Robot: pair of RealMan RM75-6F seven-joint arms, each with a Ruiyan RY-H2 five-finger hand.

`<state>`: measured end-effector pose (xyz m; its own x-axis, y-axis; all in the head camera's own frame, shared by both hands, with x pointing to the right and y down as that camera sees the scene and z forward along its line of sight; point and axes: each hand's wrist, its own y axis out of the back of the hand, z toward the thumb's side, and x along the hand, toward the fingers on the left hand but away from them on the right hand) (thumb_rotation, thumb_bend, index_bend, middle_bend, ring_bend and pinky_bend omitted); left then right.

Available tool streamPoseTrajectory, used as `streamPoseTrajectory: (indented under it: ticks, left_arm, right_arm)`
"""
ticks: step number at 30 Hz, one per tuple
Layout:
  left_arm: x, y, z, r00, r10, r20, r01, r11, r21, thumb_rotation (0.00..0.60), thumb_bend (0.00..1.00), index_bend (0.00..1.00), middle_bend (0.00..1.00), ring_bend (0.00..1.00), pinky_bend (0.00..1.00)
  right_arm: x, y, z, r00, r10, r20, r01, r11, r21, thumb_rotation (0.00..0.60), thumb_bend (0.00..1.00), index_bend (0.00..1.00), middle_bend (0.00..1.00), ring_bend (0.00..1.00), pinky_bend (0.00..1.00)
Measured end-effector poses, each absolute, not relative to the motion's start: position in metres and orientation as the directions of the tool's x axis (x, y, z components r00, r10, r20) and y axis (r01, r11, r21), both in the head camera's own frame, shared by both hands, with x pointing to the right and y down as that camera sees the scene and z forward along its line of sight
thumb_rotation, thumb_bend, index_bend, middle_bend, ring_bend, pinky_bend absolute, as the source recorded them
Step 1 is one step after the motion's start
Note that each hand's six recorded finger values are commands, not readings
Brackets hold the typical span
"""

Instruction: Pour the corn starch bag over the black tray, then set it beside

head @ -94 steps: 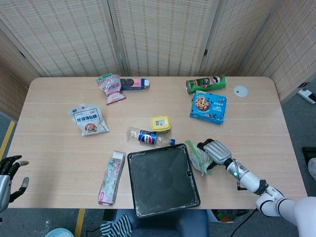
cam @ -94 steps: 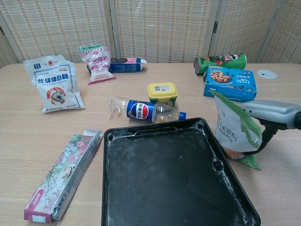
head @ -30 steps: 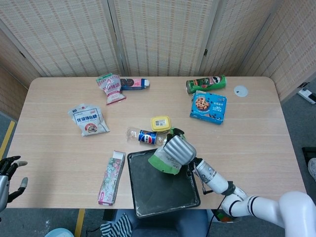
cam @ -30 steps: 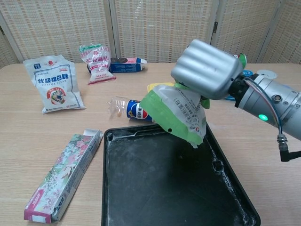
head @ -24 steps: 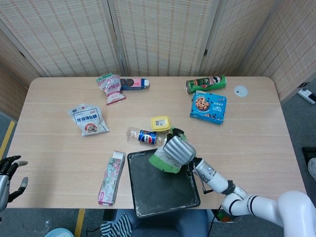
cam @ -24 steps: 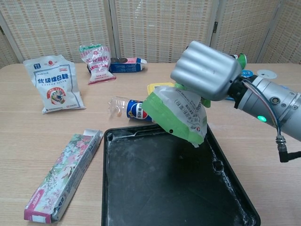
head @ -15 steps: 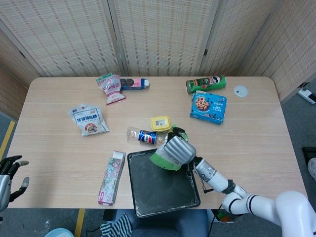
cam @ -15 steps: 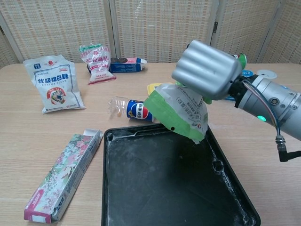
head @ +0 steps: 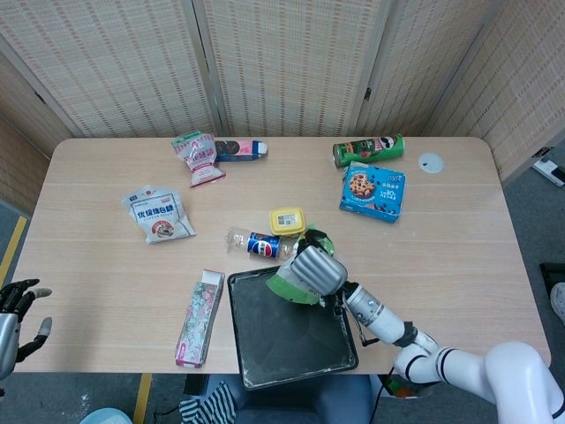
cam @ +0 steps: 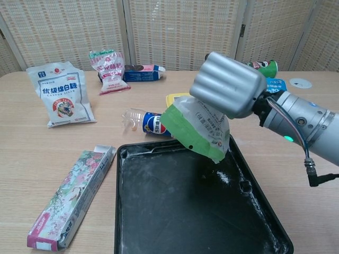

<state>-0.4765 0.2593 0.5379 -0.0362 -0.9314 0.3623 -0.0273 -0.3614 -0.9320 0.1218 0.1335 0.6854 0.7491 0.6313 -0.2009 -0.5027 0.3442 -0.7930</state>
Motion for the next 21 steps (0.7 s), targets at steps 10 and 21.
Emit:
streamPoseTrajectory:
  ticks: [10,21]
  left_arm:
    - [-0.477,0.26,0.539,-0.036,-0.929,0.368,-0.022,-0.367,-0.93,0.6,0.44,0.36,0.25,0.22,0.07]
    - [-0.471,0.258,0.54,-0.023,-0.928,0.371,-0.017,-0.371,-0.929,0.6,0.44,0.36,0.25,0.22,0.07]
  right_arm:
    - [0.136,0.128,0.688,0.662,0.712,-0.233,-0.461,0.142,-0.876,0.6,0.58,0.93,0.75,0.91,0.56]
    - [0.182,0.116,0.681,0.513,0.749,-0.42,-0.172,-0.389,-0.905,0.6,0.58,0.93,0.75,0.91,0.5]
